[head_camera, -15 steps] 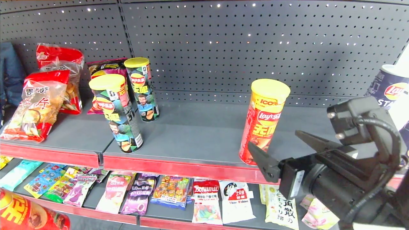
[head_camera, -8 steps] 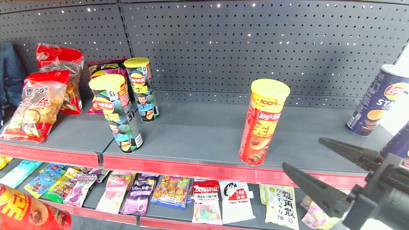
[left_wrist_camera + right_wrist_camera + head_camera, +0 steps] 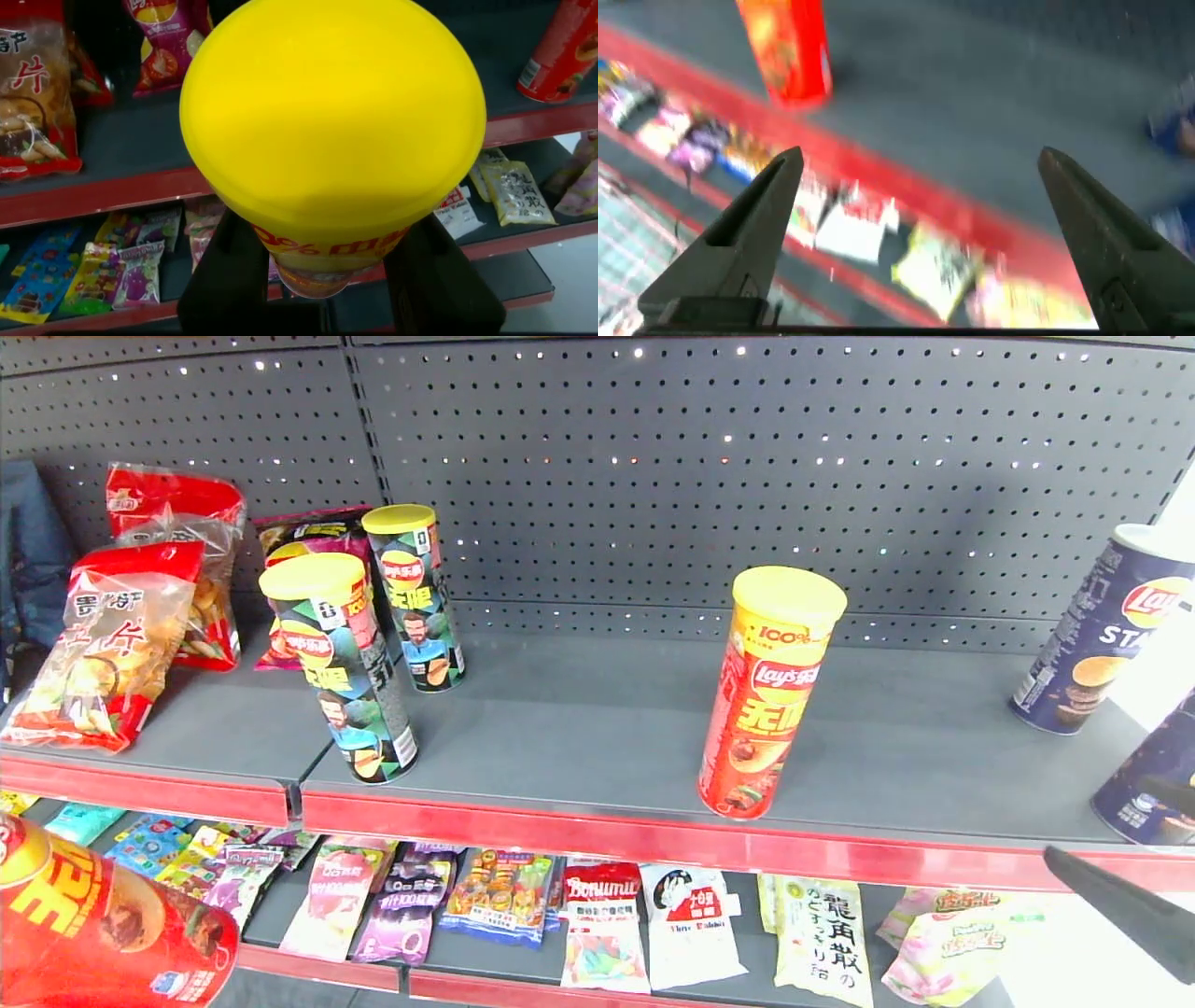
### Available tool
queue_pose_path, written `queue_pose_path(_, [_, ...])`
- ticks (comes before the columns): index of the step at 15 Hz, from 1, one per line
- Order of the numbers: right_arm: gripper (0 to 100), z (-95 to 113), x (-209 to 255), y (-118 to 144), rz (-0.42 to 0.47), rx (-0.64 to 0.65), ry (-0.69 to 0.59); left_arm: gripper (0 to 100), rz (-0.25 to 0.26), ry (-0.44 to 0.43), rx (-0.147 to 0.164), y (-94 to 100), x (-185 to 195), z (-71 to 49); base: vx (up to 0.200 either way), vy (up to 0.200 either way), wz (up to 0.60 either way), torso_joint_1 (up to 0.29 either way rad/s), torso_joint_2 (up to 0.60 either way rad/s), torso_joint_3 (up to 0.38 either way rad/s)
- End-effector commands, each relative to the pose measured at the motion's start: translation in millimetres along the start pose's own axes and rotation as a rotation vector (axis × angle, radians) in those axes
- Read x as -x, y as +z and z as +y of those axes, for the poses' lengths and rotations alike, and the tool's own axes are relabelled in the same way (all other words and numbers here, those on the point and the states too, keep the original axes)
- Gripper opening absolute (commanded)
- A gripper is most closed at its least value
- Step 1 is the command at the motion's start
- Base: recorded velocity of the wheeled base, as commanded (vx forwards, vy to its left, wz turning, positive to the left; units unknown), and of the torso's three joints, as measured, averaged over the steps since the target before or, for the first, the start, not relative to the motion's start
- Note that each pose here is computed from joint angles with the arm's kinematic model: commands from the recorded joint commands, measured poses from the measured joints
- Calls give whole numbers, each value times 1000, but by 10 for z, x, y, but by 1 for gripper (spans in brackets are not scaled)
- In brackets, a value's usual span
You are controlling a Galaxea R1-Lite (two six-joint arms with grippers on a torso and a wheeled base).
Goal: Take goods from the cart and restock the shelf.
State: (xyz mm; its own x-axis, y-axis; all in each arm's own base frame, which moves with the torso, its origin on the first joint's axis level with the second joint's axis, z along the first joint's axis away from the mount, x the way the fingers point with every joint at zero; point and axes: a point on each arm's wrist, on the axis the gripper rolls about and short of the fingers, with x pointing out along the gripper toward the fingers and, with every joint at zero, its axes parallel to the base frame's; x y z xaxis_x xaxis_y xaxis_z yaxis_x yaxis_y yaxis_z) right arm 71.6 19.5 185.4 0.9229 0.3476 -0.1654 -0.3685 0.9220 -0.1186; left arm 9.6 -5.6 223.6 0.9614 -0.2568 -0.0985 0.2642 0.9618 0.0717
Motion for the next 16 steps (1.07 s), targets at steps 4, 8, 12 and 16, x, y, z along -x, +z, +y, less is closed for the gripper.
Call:
queue_pose_path(4, [100, 126, 734, -319, -34, -8, -264, 0, 5, -34, 2, 3, -18, -3, 0, 0, 0, 0, 0, 0])
queue_pose_path(8, [100, 193, 832, -728, -44, -7, -411, 0, 8, 51, -7, -3, -3, 12, 0, 0, 0, 0, 0, 0])
queue_pose_path(12, [100, 246, 802, -996, -56, -9, -318, 0, 9, 4, -5, -13, -14, 3, 0, 0, 0, 0, 0, 0])
queue_pose_path(16, [100, 243, 714, -1099, 0, -74, -417, 0, 13, 4, 0, -26, -15, 2, 0, 0, 0, 0, 0, 0])
